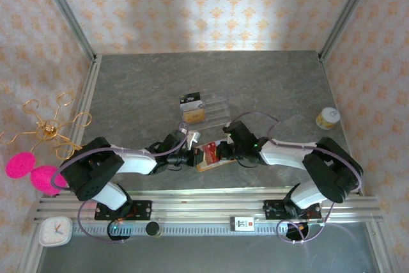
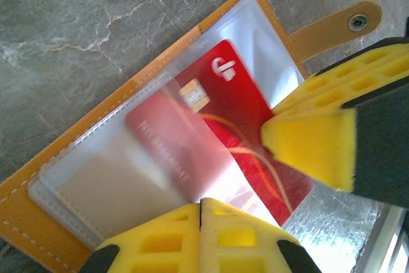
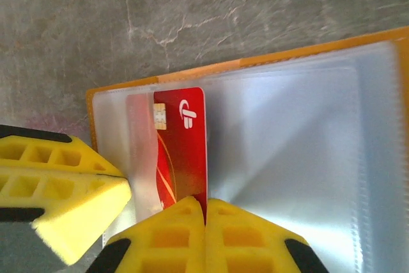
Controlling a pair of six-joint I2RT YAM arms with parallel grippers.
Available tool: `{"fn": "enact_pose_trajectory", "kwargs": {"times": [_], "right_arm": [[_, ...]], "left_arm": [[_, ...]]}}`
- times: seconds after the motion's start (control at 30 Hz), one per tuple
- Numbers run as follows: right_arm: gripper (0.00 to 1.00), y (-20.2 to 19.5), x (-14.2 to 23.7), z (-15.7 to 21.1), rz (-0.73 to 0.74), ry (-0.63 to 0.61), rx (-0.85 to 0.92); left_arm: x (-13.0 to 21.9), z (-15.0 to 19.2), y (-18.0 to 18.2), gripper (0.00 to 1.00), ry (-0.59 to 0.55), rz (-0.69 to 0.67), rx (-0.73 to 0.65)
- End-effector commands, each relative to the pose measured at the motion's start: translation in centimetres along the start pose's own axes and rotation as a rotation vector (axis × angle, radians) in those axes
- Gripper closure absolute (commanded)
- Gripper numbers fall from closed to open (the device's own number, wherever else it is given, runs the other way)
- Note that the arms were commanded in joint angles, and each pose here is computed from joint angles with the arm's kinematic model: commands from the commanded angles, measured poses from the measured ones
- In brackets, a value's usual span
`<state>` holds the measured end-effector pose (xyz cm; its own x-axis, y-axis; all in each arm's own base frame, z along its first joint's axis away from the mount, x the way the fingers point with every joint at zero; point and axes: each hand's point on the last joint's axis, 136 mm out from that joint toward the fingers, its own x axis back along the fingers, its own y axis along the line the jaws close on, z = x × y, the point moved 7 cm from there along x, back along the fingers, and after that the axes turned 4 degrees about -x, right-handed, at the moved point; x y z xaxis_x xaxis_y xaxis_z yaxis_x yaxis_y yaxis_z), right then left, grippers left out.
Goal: Take the credit cards out of the card holder
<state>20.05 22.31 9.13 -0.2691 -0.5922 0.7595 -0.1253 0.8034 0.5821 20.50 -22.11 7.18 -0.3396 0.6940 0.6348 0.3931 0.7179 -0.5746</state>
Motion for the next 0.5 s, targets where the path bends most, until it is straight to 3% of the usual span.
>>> {"fn": "enact_pose_trajectory", "kwargs": {"times": [0.0, 0.23, 0.4, 0.47], "right_arm": [[1.00, -1.6, 1.2, 0.1, 0.079, -0.054, -0.043], [1.00, 0.0, 3.5, -0.5, -0.023, -0.111, 0.001], [1.00, 2.3, 5.4, -1.4, -0.120, -0.148, 0.054], [1.00, 2.6, 5.7, -1.7, -0.115, -0.152, 0.061]], "left_arm": [[0.1, 2.9, 2.9, 1.00, 0.114, -0.117, 0.040], [0.3, 0.8, 1.8, 1.00, 0.076, -0.064, 0.011], [1.3, -1.5, -0.2, 1.00, -0.016, 0.008, 0.002], [1.9, -2.3, -1.0, 0.95, -0.052, 0.029, -0.004]]}}
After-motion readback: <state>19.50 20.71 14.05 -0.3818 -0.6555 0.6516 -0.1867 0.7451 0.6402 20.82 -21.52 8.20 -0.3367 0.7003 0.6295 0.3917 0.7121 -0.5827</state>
